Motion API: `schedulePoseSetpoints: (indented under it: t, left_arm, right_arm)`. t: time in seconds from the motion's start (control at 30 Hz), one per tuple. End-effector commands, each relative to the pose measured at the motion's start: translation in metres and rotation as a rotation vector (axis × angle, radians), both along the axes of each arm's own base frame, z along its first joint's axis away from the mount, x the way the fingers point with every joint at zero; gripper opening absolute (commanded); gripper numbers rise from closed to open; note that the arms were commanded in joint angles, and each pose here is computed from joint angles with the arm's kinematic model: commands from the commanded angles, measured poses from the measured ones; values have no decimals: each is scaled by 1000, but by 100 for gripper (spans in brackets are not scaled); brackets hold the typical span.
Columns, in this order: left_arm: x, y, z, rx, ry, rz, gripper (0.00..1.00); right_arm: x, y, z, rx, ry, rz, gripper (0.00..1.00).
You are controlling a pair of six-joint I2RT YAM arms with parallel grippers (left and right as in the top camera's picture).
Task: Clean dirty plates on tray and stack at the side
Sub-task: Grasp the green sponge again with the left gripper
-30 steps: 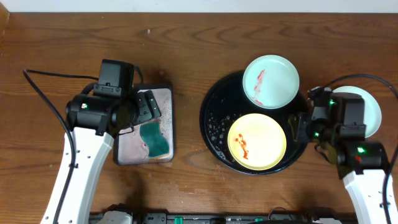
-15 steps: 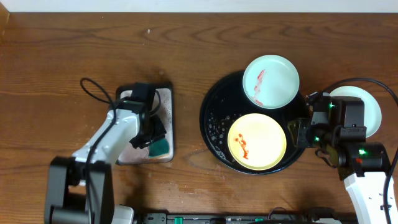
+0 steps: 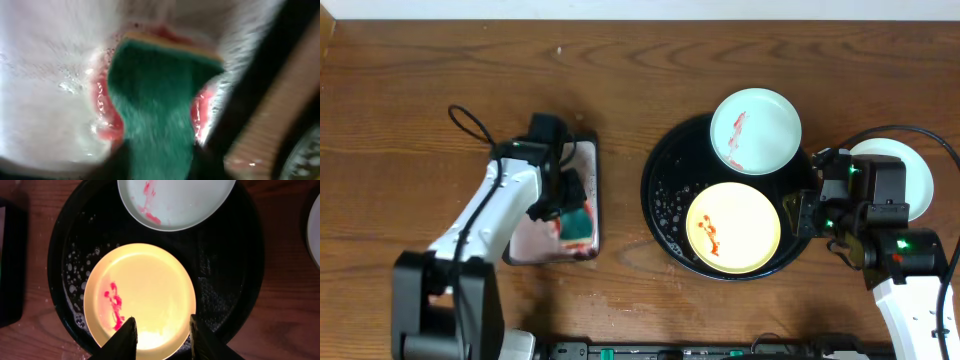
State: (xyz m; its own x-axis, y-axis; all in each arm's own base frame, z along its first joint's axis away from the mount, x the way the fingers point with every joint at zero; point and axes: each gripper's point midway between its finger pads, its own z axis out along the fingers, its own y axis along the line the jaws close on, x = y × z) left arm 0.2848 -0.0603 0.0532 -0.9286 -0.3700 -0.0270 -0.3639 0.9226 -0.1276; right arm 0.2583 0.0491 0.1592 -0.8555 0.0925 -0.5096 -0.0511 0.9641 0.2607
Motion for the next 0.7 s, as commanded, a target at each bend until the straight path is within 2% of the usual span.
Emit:
schedulePoseSetpoints:
  t: [0.0,0.17,0.33,0.37,0.4,0.43,0.47,0.67]
  left_arm:
    - [2,2,16,2,-42,-21,52]
    - [-15,4,-12,10,17,-21,54]
    - [-23,5,-43,4,2,-22,53]
    - [-24,5,-46,4,0,-22,48]
    - [-25,5,-48,4,0,-22,38]
    - [-25,5,-48,4,2,-22,19]
    - [-25,5,-48,4,1,-22,8]
    - [-14,3,-29,5,-19,-51,8]
  right_arm:
    - [0,3,2,0,-5,20,32]
    - [-5,-2,-4,-3,37,-41,32]
    - [-6,-17,-20,-50,100,-131,36]
    - [-6,-18,-25,-51,118,-133,36]
    - [-6,-18,-29,-51,136,-138,35]
    - [-7,-20,-36,-48,169,-154,35]
    - [-6,-21,-41,-44,195,-169,34]
    - [7,-15,-64,15,259,-131,32]
